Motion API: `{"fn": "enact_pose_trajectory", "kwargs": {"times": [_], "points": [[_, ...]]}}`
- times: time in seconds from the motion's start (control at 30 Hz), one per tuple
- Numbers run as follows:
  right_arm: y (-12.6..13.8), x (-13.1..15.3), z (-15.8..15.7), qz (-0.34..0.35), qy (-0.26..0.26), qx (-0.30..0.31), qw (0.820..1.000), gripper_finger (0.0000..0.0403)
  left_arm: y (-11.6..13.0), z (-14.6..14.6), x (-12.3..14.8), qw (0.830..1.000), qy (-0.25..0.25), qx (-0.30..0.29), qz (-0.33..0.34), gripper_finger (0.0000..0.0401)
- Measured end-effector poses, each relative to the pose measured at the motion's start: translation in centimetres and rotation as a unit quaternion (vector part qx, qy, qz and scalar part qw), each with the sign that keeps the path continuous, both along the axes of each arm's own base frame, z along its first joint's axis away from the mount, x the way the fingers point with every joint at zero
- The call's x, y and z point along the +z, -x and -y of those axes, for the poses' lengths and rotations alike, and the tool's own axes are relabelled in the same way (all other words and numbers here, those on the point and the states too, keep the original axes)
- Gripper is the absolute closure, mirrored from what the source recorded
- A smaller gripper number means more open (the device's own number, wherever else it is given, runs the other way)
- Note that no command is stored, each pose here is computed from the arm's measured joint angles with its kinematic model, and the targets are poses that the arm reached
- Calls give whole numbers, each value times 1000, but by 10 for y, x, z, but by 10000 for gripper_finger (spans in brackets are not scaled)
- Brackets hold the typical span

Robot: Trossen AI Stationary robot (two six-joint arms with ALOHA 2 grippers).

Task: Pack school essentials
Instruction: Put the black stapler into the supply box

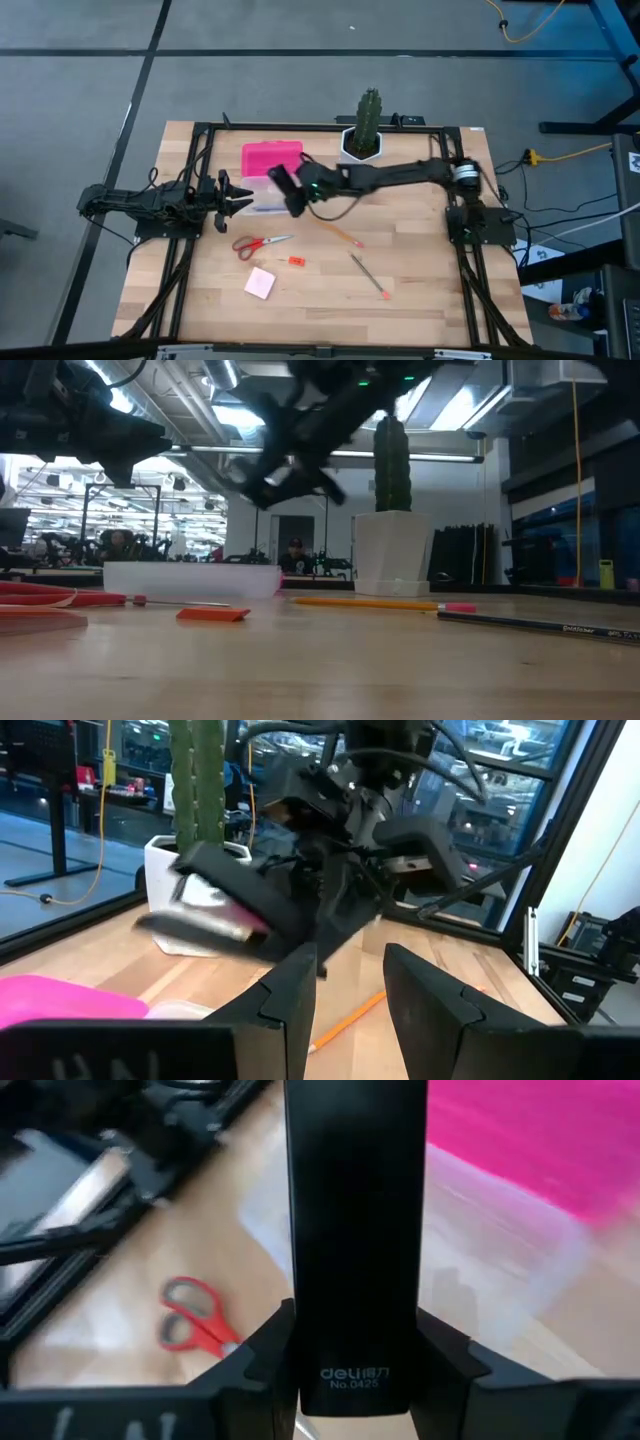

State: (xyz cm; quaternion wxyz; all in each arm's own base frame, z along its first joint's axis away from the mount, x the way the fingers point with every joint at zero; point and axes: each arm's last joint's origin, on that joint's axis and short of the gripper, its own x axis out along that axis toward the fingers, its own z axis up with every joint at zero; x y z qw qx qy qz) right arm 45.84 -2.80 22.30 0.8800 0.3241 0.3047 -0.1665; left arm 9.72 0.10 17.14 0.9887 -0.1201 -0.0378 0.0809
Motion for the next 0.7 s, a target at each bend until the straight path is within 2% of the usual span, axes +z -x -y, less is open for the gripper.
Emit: {"fn": "enact_pose_trajectory", "kwargs": {"times": [0.07, 0.17, 0.27, 0.33, 0.53, 0.63, 0.7], "points": [[-15, -1, 7, -23, -3, 17, 1000, 269, 0, 0, 0, 1000, 0, 0, 0, 287], [-24, -11, 19, -103, -3, 22, 994, 269, 0, 0, 0, 1000, 0, 0, 0, 287], [-32, -15, 32, -143, 32, 56, 988, 269, 0, 0, 0, 1000, 0, 0, 0, 287], [-39, -13, 38, -140, 63, 95, 984, 269, 0, 0, 0, 1000, 0, 0, 0, 287], [-54, -22, 47, -148, 100, 197, 964, 271, 0, 0, 0, 1000, 0, 0, 0, 287], [-61, -31, 48, -151, 129, 227, 953, 271, 0, 0, 0, 1000, 0, 0, 0, 287], [-64, -37, 50, -162, 146, 227, 949, 271, 0, 0, 0, 1000, 0, 0, 0, 287]]}}
